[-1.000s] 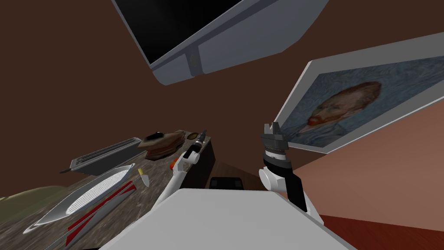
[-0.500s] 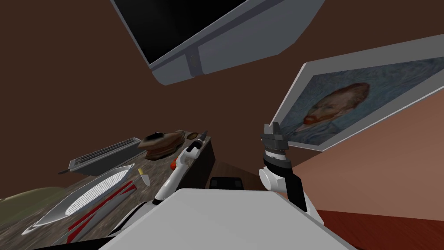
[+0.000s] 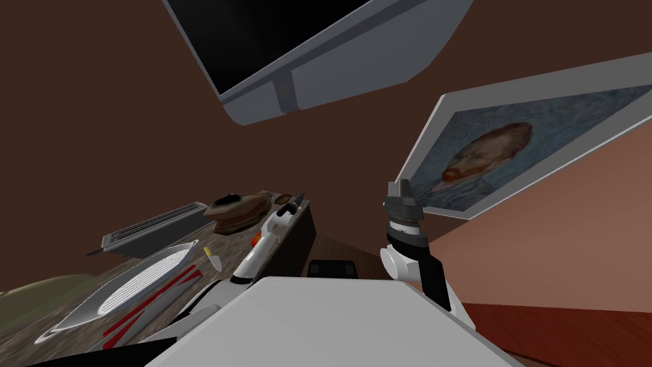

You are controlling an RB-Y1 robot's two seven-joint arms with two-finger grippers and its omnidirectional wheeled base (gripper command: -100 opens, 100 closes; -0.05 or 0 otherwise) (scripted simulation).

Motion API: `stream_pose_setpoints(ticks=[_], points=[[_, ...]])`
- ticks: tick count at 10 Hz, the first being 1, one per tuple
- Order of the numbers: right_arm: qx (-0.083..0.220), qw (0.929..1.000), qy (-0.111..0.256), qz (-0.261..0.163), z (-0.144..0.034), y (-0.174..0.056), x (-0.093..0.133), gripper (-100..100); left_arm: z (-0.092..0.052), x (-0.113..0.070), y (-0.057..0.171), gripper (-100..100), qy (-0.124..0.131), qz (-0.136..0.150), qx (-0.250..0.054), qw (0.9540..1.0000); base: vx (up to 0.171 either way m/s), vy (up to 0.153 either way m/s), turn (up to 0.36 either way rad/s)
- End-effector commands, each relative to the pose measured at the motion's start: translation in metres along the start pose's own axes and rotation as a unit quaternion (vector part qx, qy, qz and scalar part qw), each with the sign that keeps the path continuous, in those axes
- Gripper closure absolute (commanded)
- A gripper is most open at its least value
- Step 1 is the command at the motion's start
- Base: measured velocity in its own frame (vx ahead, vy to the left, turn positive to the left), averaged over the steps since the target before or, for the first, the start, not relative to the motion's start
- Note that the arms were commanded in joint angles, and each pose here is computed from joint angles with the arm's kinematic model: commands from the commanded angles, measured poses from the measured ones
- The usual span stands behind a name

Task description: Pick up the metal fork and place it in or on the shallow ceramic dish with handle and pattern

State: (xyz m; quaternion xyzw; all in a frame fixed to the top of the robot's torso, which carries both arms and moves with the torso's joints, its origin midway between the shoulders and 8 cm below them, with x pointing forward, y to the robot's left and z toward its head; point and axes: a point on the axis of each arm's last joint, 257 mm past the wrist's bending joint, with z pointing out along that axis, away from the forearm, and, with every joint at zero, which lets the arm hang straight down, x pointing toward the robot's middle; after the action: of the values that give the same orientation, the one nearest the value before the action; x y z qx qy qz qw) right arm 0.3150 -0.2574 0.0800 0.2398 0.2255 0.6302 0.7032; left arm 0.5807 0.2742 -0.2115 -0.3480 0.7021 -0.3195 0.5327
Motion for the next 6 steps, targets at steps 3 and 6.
stream_pose_setpoints(ticks=[3, 6], points=[[0.000, 1.0000, 0.000, 0.000, 0.000, 0.000, 0.000, 0, 0.016, -0.007, 0.023, -100, 0.015, 0.015, -0.052, 0.9984, -0.019, 0.008, -0.009], [0.000, 1.0000, 0.000, 0.000, 0.000, 0.000, 0.000, 0, 0.026, -0.013, 0.044, -100, 0.026, 0.022, -0.099, 0.9945, -0.022, 0.012, -0.015]])
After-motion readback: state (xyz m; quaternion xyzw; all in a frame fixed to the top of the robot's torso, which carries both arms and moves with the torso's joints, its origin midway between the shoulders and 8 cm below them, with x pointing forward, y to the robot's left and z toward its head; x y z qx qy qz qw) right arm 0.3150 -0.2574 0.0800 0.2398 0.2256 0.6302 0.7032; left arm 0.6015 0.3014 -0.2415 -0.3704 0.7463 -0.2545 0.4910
